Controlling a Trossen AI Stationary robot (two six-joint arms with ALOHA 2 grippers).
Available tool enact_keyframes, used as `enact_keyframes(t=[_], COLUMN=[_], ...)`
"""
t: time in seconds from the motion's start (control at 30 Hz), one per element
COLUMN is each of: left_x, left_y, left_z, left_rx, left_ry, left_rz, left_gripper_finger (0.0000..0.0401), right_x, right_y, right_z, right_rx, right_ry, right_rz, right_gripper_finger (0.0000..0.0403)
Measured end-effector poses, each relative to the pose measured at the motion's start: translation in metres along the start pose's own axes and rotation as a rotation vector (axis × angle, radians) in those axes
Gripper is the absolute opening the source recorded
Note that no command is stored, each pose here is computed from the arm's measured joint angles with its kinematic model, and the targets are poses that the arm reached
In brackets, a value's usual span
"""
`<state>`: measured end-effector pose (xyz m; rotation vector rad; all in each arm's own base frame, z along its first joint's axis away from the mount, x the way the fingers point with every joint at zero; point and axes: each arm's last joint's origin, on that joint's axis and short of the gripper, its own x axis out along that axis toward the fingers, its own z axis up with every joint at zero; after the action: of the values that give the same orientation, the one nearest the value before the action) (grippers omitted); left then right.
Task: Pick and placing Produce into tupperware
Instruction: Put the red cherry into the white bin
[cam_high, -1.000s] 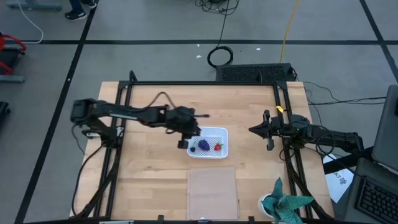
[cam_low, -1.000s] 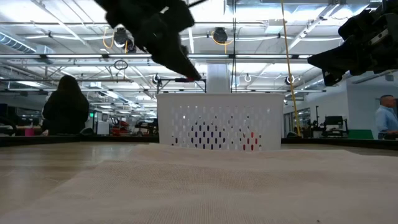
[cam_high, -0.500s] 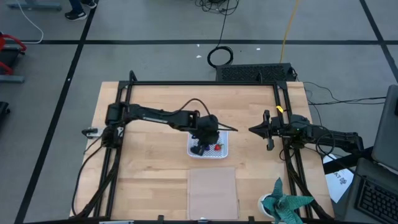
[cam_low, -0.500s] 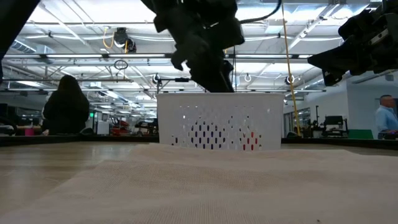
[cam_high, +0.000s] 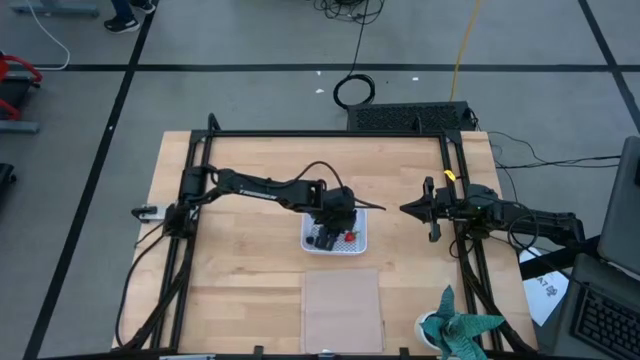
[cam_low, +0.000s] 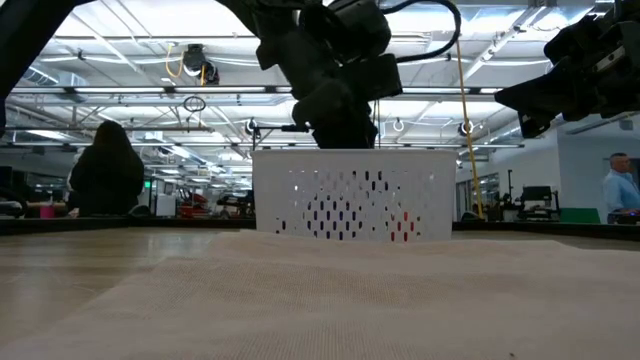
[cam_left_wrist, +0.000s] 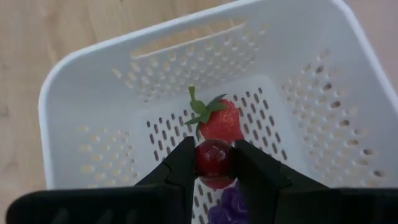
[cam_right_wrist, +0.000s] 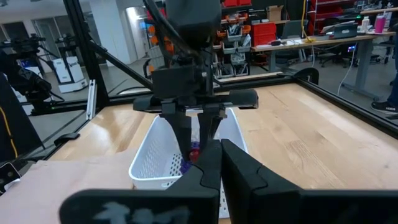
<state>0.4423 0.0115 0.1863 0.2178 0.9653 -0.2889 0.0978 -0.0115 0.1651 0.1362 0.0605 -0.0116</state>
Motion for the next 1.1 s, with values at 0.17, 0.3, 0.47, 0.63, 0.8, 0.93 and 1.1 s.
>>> enact_keyframes(t=[0.17,0.3,0.47,0.63,0.8,0.93,1.1], left_x=[0.0,0.004,0.01,0.015,0.016,0.016,0.016], left_y=[0.0,0.001,0.0,-0.003,-0.009,-0.012,-0.012], left_z=[0.0,0.0,-0.002,-0.002,-0.001,0.0,0.0], left_rx=[-0.032,-0.1,-0.138,-0.13,-0.059,-0.034,-0.058], left_ry=[0.001,-0.004,0.021,0.037,0.054,0.056,0.053], left_rz=[-0.001,0.008,0.063,0.107,0.137,0.133,0.134], left_gripper_finger=[0.0093,0.0093,0.0093,0.0093,0.0093,0.0093,0.0093], right_x=[0.0,0.0,0.0,0.0,0.0,0.0,0.0], right_y=[0.0,0.0,0.0,0.0,0.0,0.0,0.0], right_z=[0.0,0.0,0.0,0.0,0.0,0.0,0.0], right_rx=[0.001,0.01,0.011,0.011,0.011,0.011,0.011], right_ry=[0.0,-0.001,-0.001,-0.002,-0.001,-0.001,-0.001], right_rz=[0.0,0.001,0.001,0.001,0.002,0.002,0.003], right_gripper_finger=[0.0,0.0,0.0,0.0,0.0,0.0,0.0])
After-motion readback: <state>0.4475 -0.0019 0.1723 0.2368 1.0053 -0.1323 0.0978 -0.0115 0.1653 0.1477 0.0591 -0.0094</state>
